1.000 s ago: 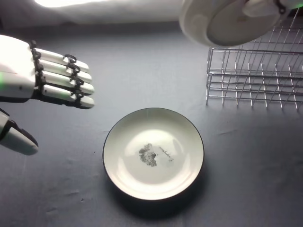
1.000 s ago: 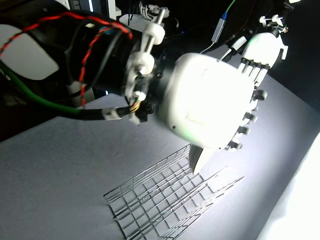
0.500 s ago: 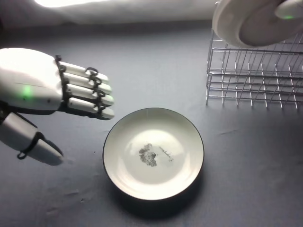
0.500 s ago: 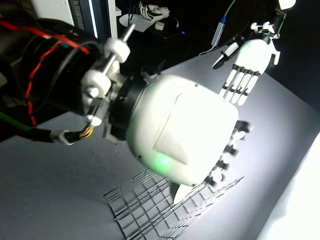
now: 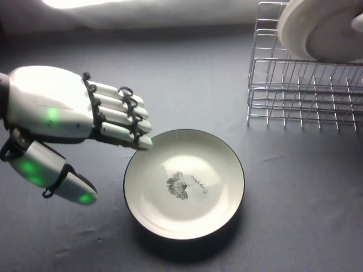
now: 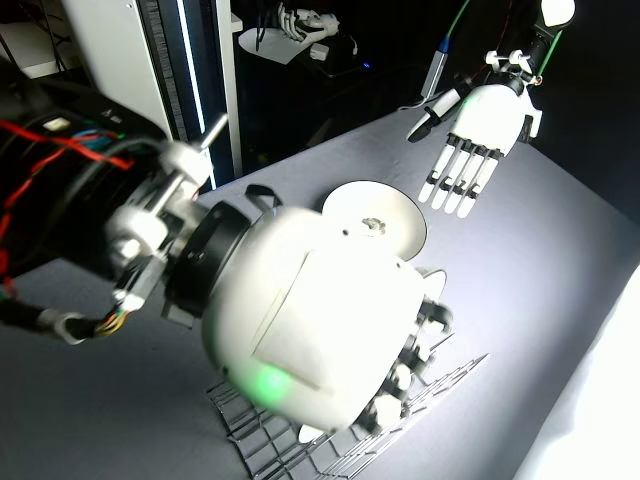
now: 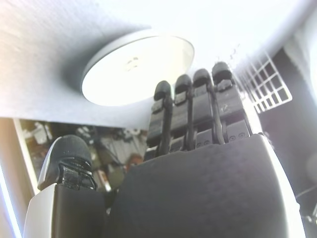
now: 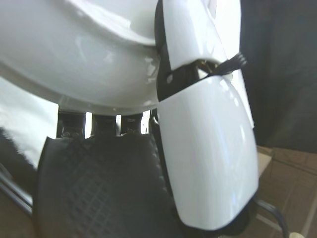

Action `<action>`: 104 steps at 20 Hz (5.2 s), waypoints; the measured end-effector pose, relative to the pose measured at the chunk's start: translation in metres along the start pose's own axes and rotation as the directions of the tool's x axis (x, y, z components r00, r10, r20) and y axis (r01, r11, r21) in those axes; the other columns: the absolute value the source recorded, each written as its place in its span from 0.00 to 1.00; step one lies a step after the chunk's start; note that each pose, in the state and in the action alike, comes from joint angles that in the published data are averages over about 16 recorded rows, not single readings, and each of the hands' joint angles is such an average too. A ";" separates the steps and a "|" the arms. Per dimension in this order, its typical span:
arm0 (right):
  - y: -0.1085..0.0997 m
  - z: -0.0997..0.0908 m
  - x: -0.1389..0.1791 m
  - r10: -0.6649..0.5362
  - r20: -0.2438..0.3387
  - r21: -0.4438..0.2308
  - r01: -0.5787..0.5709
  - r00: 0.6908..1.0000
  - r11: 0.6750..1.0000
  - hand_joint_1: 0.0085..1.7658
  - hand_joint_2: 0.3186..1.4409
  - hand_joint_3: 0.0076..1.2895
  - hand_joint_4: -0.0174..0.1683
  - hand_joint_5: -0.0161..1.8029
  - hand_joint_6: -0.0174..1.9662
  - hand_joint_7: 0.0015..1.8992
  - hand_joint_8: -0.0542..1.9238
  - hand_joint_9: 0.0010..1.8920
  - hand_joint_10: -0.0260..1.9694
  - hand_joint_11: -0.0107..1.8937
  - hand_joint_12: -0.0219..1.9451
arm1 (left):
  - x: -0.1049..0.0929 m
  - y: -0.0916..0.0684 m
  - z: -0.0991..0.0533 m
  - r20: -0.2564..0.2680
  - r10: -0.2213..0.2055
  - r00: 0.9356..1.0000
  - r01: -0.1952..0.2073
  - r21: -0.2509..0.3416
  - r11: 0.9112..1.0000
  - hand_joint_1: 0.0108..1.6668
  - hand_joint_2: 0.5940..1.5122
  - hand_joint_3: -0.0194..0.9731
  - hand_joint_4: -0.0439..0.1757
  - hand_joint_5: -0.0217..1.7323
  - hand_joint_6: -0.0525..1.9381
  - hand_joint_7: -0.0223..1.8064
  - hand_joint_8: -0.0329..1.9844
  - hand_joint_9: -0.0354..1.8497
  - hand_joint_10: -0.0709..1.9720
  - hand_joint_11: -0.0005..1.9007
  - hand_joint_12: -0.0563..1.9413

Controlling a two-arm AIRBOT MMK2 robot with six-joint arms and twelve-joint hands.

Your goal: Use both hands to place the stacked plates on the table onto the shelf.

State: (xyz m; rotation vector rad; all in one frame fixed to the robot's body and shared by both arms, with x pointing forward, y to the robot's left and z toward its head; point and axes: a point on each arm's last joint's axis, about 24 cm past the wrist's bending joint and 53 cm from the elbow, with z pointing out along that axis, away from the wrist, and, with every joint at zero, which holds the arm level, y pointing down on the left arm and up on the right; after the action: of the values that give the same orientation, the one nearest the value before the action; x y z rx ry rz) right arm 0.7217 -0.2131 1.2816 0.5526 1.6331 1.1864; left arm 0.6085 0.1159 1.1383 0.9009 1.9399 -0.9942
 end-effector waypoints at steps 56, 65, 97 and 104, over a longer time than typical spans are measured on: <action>0.075 -0.014 0.087 -0.604 -0.041 -0.434 0.530 0.796 0.728 0.47 0.62 0.00 0.10 0.11 0.02 0.10 0.03 0.09 0.02 0.01 0.33 | 0.078 0.022 0.016 -0.120 -0.204 0.972 0.198 -0.061 0.978 0.00 0.64 0.02 0.19 0.09 0.02 0.05 0.02 0.02 0.02 0.02 0.04; 0.091 -0.051 0.186 -0.736 -0.121 -0.638 0.516 0.666 0.572 0.50 0.57 0.00 0.11 0.03 0.02 0.02 0.03 0.01 0.02 0.02 0.11 | 0.088 0.024 0.015 -0.136 -0.222 0.965 0.214 -0.072 0.974 0.00 0.64 0.02 0.20 0.08 0.02 0.05 0.01 0.02 0.02 0.02 0.04; 0.002 -0.003 0.338 -0.738 -0.407 -0.581 0.471 0.538 0.663 0.75 0.61 0.00 0.10 0.02 0.02 0.01 0.03 0.02 0.02 0.01 0.35 | 0.087 0.024 0.016 -0.135 -0.218 0.967 0.210 -0.070 0.975 0.00 0.63 0.02 0.19 0.08 0.02 0.05 0.01 0.02 0.02 0.02 0.05; -0.003 0.009 0.342 -0.739 -0.407 -0.572 0.480 0.537 0.665 0.79 0.62 0.00 0.10 0.03 0.02 0.01 0.03 0.02 0.02 0.01 0.37 | 0.086 0.024 0.016 -0.134 -0.216 0.967 0.208 -0.068 0.976 0.00 0.63 0.02 0.19 0.08 0.02 0.05 0.01 0.02 0.02 0.02 0.06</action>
State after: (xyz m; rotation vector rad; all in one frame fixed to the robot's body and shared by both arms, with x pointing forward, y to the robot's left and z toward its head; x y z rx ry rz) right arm 0.5954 0.0629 1.1243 -0.7596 1.7993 1.1198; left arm 0.5936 0.1331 1.0503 0.7622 2.2083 -1.0170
